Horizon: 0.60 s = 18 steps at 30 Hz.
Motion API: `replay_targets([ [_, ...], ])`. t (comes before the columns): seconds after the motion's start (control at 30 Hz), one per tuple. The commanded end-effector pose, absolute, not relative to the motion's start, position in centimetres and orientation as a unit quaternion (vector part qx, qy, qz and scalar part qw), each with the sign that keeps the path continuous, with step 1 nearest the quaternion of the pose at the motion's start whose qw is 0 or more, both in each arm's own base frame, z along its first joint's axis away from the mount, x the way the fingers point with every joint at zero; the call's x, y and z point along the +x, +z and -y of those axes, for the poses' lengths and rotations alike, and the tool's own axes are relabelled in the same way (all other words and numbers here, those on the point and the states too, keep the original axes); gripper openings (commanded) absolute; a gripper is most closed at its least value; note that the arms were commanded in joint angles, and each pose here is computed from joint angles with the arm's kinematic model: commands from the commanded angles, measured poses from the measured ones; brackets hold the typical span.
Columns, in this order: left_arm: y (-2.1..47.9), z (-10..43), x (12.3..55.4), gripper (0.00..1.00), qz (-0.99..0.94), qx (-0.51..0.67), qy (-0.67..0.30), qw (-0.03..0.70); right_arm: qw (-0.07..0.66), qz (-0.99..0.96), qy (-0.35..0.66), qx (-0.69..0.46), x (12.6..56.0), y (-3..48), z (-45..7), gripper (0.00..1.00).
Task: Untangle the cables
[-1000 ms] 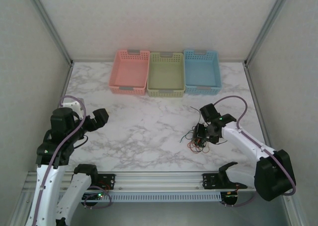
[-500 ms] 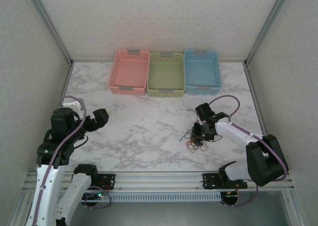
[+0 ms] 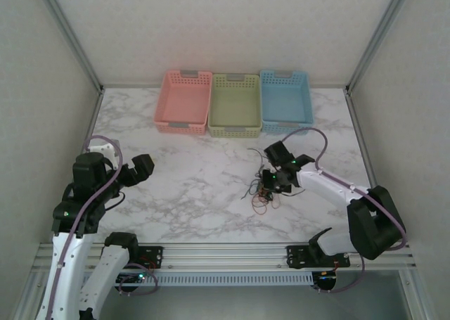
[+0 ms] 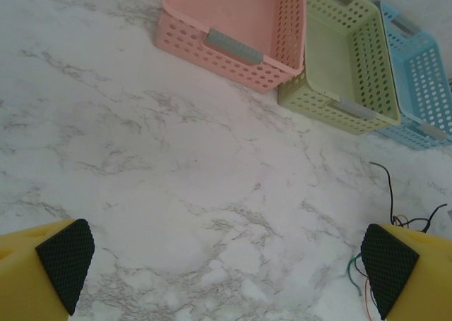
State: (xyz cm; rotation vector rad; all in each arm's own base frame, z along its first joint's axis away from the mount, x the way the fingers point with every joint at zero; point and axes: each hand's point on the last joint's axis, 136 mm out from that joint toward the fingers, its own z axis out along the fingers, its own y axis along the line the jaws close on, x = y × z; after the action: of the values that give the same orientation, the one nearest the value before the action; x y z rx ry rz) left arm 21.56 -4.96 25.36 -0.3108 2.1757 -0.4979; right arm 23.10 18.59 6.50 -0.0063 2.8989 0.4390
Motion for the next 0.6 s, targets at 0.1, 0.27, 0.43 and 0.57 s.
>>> replay_targets([
  [0.1, 26.1, 6.2, 21.7, 1.0, -0.873, -0.106, -0.225, 0.42, 0.129, -0.961, 0.239, -0.051, 25.9, 10.2, -26.5, 0.0],
  [0.27, 26.2, 7.8, 21.9, 1.0, -0.873, -0.108, -0.258, 0.4, 0.113, -0.956, 0.257, -0.082, 27.2, 9.6, -29.5, 0.0],
  [0.43, 25.7, 9.8, 22.8, 0.98, -0.86, -0.13, -0.319, 0.378, 0.111, -0.957, 0.257, -0.077, 27.9, 8.6, -30.3, 0.0],
  [0.57, 22.3, 11.3, 23.1, 0.95, -0.871, -0.138, -0.329, 0.338, 0.096, -0.957, 0.264, -0.077, 27.6, 7.8, -30.7, 0.0],
])
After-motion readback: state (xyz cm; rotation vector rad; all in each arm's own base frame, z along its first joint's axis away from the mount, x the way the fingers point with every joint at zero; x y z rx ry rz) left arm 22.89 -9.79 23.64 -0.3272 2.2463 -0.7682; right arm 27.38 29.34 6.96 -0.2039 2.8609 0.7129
